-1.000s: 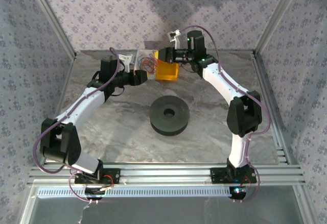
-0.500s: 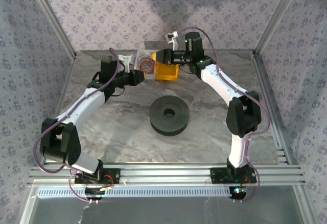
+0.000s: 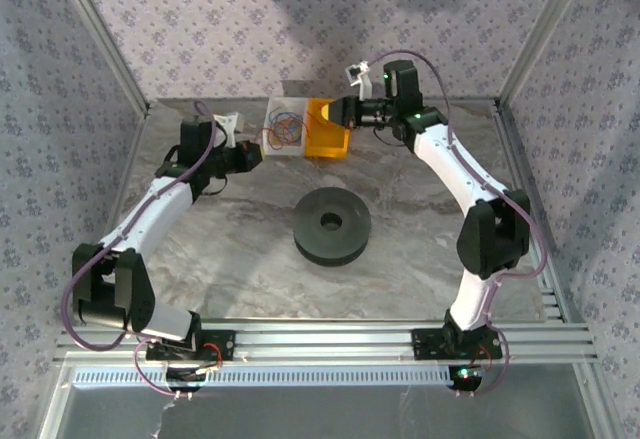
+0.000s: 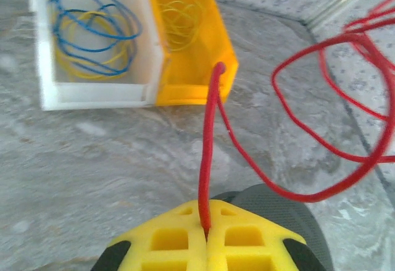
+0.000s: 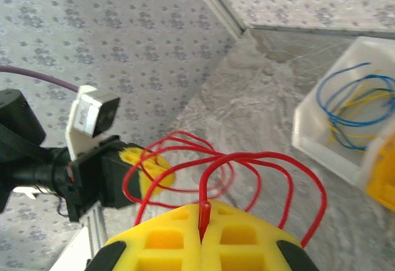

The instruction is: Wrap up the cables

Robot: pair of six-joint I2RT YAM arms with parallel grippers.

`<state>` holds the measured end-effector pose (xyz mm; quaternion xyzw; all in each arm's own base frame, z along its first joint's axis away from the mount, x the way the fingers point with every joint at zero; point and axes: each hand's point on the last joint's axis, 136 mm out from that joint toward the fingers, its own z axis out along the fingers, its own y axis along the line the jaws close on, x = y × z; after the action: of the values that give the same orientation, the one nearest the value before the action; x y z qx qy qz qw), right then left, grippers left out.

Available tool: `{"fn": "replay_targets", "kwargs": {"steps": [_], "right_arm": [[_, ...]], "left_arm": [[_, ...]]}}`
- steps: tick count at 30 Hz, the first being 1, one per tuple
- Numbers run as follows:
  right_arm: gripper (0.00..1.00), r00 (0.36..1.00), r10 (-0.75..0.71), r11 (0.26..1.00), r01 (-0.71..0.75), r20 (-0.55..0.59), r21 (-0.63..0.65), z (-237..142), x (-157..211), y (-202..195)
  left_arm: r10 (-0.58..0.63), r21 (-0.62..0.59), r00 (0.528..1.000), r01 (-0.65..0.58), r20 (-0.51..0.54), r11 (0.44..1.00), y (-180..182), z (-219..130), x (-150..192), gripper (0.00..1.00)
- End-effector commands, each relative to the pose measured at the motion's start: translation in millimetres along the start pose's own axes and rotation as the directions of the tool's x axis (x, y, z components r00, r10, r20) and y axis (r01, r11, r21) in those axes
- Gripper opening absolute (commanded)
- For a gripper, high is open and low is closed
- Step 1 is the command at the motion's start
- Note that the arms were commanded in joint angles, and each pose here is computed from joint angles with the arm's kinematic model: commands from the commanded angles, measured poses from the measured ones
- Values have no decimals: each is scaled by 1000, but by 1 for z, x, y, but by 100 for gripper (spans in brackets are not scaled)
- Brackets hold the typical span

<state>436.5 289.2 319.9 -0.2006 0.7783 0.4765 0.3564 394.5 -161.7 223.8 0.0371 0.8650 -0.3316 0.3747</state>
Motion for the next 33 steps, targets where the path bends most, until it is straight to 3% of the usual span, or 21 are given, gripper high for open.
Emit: {"fn": "replay_targets", "kwargs": {"steps": [1,5,8,12,15,22,33], "right_arm": [[0,999,-34,993,36,-23,111,-24,8,-15],[0,999,-22,978,31,-47,208,-39,19,-36],[3,999,-12,981,19,-34,194,-43,20,-37],[34,998,-32,992,38,-52,122,-33,23,-23],[43,996,-35,996,42,-82,81,-20,28,-17],[46,995,-11,997,19,-102,80,-13,36,-25],[46,992,87,990,-76,-92,118,-18,69,-51]], "left_arm": [[-11,-123,1000,12,11,992,27,-23,-4,0],[-79,-231,997,80,12,970,61,-41,-5,0],[-113,-229,994,113,16,967,68,-46,-6,0],[-115,-169,993,116,15,979,52,-38,-8,0],[-124,-121,992,121,-10,985,37,-22,-3,0],[-78,-59,995,74,-62,996,5,1,8,0],[21,23,1000,-21,8,1000,-47,-30,-29,0]]}}
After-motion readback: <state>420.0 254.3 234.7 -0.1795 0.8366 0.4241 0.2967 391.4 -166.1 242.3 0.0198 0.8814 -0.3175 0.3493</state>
